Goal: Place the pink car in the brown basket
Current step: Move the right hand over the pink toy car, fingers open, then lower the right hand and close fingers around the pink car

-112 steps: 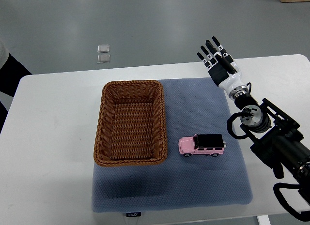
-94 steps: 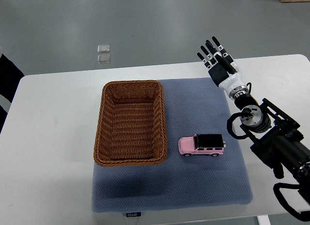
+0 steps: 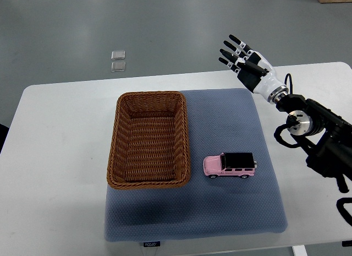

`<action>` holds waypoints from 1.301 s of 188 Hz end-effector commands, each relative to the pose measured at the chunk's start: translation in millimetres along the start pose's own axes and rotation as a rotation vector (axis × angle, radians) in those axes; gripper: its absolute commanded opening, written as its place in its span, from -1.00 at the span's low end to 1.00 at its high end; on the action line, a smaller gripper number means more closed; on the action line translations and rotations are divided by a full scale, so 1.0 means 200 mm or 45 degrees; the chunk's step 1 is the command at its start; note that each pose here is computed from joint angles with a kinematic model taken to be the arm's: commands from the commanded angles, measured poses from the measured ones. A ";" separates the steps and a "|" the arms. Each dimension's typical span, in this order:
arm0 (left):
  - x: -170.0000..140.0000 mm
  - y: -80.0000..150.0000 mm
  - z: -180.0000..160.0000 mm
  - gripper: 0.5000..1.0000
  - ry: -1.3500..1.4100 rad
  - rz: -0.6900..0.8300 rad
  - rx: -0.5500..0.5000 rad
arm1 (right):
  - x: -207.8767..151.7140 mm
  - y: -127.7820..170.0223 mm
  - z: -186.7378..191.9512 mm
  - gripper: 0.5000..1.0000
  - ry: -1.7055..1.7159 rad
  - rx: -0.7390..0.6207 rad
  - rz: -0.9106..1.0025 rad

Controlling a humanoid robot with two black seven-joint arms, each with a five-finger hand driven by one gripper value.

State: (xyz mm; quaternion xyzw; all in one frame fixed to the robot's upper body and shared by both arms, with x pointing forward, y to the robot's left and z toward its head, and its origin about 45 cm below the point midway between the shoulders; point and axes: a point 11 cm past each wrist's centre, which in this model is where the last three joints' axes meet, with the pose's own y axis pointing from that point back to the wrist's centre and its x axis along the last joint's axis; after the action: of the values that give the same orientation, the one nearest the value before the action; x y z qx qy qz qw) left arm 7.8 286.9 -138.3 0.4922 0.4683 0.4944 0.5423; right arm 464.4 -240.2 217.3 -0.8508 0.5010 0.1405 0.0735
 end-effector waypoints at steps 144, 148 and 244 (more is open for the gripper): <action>0.00 0.00 0.00 1.00 -0.001 0.002 0.002 | -0.15 0.60 -0.05 0.64 1.317 -0.726 -0.577; 0.00 0.00 0.00 1.00 -0.001 0.002 0.002 | -0.14 0.61 -0.04 0.64 1.311 -0.727 -0.566; 0.00 0.00 0.00 1.00 -0.005 0.001 0.003 | -0.16 0.71 0.24 0.64 1.164 -0.729 -0.513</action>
State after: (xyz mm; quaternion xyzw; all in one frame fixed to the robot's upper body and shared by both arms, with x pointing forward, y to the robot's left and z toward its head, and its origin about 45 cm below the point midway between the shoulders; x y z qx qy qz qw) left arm 7.4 287.3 -138.4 0.4938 0.4676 0.4933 0.5424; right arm 323.2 -277.1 194.4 -0.8849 0.2502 -0.1381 -0.3679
